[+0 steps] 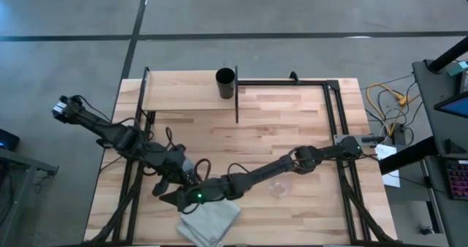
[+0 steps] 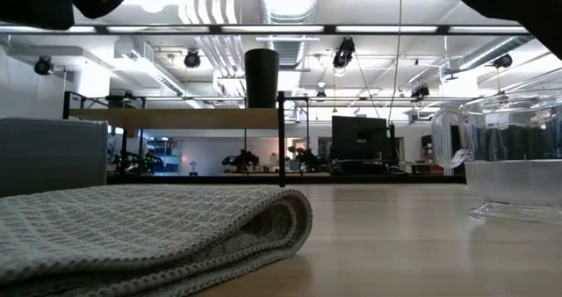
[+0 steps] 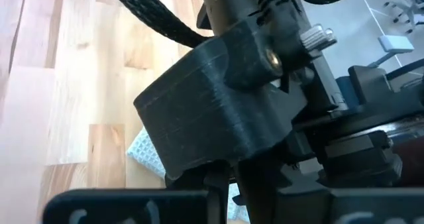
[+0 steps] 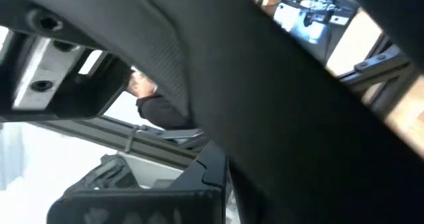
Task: Stack small to large cups/mugs on shelf
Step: Put the blue mug on the shelf
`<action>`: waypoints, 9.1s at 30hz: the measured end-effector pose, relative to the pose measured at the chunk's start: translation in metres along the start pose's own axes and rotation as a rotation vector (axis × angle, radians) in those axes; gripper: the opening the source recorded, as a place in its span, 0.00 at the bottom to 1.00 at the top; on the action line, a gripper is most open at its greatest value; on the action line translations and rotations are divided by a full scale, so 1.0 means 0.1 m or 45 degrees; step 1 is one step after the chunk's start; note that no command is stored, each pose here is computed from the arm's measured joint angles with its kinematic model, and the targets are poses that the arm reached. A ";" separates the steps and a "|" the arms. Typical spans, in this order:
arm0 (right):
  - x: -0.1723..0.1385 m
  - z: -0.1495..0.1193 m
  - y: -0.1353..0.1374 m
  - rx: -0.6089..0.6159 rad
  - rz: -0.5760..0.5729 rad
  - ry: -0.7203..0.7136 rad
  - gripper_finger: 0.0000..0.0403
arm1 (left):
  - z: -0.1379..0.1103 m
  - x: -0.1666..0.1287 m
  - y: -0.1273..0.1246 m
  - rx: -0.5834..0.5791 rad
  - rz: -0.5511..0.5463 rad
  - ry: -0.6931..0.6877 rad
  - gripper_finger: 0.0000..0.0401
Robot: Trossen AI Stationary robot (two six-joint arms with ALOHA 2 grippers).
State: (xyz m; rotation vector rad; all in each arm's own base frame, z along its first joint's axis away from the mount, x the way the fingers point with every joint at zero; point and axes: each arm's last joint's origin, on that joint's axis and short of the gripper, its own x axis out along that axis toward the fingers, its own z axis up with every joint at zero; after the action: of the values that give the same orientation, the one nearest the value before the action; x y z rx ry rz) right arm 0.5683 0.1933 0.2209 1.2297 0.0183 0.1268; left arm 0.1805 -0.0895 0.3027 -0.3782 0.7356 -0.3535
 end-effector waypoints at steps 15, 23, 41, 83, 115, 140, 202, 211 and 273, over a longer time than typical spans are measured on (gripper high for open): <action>0.00 0.01 -0.03 -0.024 -0.023 -0.027 0.02 | -0.06 0.06 0.04 -0.004 0.010 0.031 0.05; 0.00 0.00 -0.06 -0.004 -0.079 -0.008 0.03 | -0.07 0.06 0.04 -0.005 0.016 0.042 0.05; -0.01 0.00 -0.09 0.091 -0.151 0.014 0.38 | -0.07 0.09 0.05 -0.007 0.034 0.055 0.05; -0.15 -0.19 -0.29 0.117 -0.539 0.380 0.34 | -0.26 -0.60 0.13 -0.113 0.223 -0.018 0.05; -0.60 1.10 -0.31 -0.450 -1.048 0.590 0.34 | -0.47 -0.27 0.27 -0.544 0.328 0.127 0.05; -0.54 1.19 -0.71 -0.343 -0.823 0.557 0.34 | -0.74 -0.08 0.15 -0.488 0.447 0.501 0.05; -0.56 1.09 -1.04 -0.316 -0.614 0.414 0.16 | -0.83 0.47 0.21 -0.373 0.779 0.558 0.05; -0.55 1.10 -1.01 -0.234 -0.643 0.341 0.03 | -0.84 0.45 0.21 -0.379 0.766 0.590 0.05; -0.95 1.92 0.76 -1.004 -0.938 0.404 0.02 | -0.33 -0.67 0.10 -0.276 0.742 0.063 0.05</action>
State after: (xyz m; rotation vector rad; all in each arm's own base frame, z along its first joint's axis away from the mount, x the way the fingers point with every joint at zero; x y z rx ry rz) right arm 0.4831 0.0282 0.3511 0.3514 0.6337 -0.2966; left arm 0.1128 -0.0585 0.3141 -0.3421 0.8988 0.2693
